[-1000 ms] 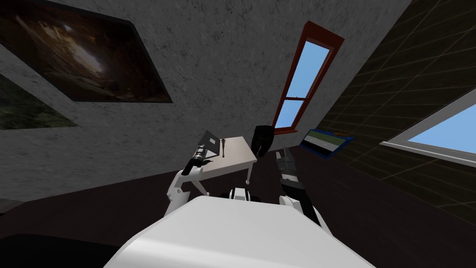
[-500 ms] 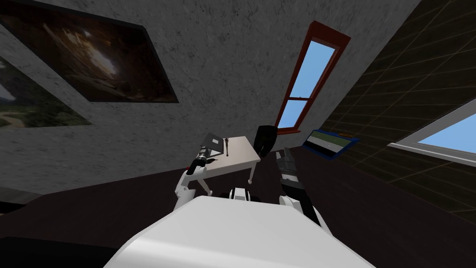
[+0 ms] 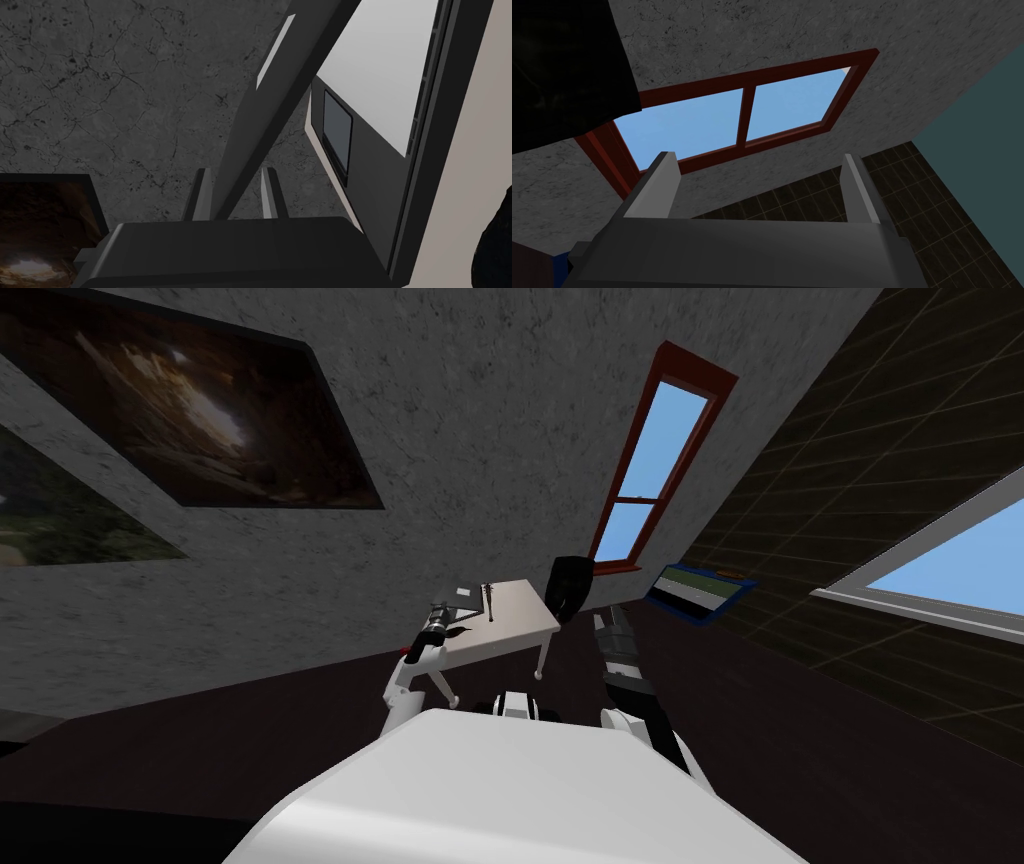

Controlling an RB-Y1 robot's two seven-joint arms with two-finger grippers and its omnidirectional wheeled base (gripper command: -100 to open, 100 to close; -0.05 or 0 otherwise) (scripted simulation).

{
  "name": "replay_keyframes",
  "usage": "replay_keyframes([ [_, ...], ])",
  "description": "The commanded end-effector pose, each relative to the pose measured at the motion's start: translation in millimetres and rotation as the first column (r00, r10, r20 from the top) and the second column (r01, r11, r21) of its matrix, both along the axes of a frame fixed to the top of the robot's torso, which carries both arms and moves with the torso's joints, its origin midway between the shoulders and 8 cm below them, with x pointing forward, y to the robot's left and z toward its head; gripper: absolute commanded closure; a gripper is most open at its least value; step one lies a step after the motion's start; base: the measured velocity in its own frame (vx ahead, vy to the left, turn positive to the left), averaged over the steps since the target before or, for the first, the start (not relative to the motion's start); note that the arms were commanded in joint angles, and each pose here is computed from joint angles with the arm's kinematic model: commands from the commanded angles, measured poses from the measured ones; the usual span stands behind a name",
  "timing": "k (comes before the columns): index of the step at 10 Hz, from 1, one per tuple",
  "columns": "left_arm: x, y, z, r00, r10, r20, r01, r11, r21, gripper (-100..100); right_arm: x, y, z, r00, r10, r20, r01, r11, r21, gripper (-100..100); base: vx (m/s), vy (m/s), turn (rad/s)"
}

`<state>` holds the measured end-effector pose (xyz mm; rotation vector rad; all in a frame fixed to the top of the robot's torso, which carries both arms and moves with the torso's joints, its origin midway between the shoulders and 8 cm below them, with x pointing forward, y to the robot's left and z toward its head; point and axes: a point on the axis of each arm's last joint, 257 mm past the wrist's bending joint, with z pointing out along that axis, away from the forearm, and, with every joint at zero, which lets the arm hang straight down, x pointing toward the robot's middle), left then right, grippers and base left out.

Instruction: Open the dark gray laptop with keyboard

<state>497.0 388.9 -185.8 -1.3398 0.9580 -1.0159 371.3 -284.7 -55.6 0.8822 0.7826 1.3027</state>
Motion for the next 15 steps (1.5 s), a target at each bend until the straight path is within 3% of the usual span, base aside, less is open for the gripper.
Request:
replay_keyframes([
  [1,3.9,6.5,-8.2,0.9998,0.013,0.017,-0.012,0.9989,-0.046,100,0.0,0,0.0,1.000,0.000,0.000,0.000,1.000,0.000,0,-0.037,0.033,-0.044],
  [2,1.7,7.5,2.6,0.9998,0.013,0.013,-0.012,0.9991,-0.041,-100,0.0,0,0.0,1.000,0.000,0.000,0.000,1.000,0.000,0,-0.007,0.008,-0.015],
  [10,-8.0,14.0,46.1,0.9998,0.018,0.013,-0.017,0.9990,-0.042,-100,0.0,0,0.0,1.000,0.000,0.000,0.000,1.000,0.000,0,0.011,-0.007,-0.008],
  [11,-7.7,14.9,41.1,0.9998,0.018,0.011,-0.017,0.9990,-0.042,-100,0.0,0,0.0,1.000,0.000,0.000,0.000,1.000,0.000,0,0.000,0.000,0.000],
  [12,-7.9,15.2,40.9,0.9998,0.018,0.008,-0.018,0.9989,-0.043,0,0.0,0,0.0,1.000,0.000,0.000,0.000,1.000,0.000,0,0.000,0.000,0.000],
  [15,-8.4,15.4,37.7,0.9998,0.019,0.002,-0.019,0.9988,-0.045,0,0.0,0,0.0,1.000,0.000,0.000,0.000,1.000,0.000,0,0.000,0.000,0.000],
])
